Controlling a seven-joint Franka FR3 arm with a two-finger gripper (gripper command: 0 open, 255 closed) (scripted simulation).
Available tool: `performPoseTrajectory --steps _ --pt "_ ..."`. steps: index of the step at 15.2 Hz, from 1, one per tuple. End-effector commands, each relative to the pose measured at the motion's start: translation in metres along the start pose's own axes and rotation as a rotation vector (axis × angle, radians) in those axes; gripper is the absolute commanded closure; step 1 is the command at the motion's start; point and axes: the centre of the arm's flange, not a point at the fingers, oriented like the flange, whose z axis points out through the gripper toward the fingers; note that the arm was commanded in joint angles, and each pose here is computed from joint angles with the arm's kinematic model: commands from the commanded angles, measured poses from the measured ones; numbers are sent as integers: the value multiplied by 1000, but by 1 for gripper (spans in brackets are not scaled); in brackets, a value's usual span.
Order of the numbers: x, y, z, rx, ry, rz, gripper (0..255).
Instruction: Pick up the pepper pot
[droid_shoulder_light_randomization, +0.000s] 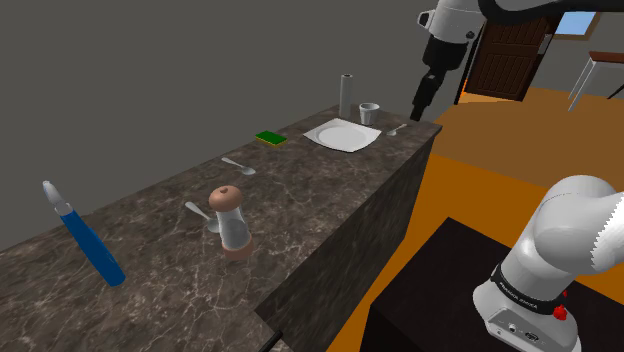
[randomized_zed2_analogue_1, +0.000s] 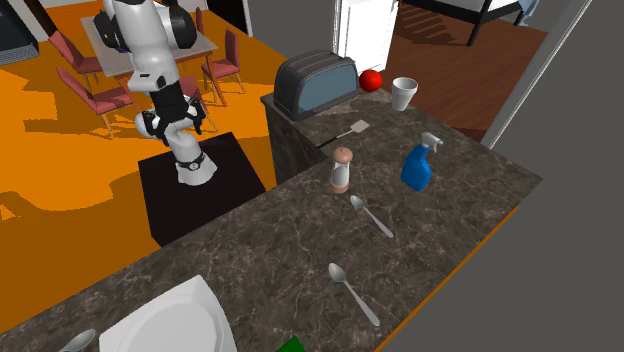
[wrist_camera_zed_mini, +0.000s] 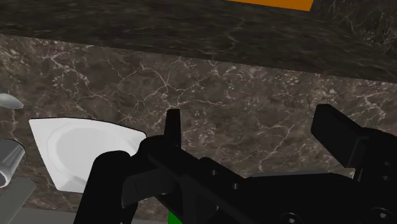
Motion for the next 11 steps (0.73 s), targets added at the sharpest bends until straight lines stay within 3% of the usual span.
performPoseTrajectory --steps 1,11 --pt "0 0 0 0 0 0 0" --pt "70 -118 20 -46 -7 -9 0"
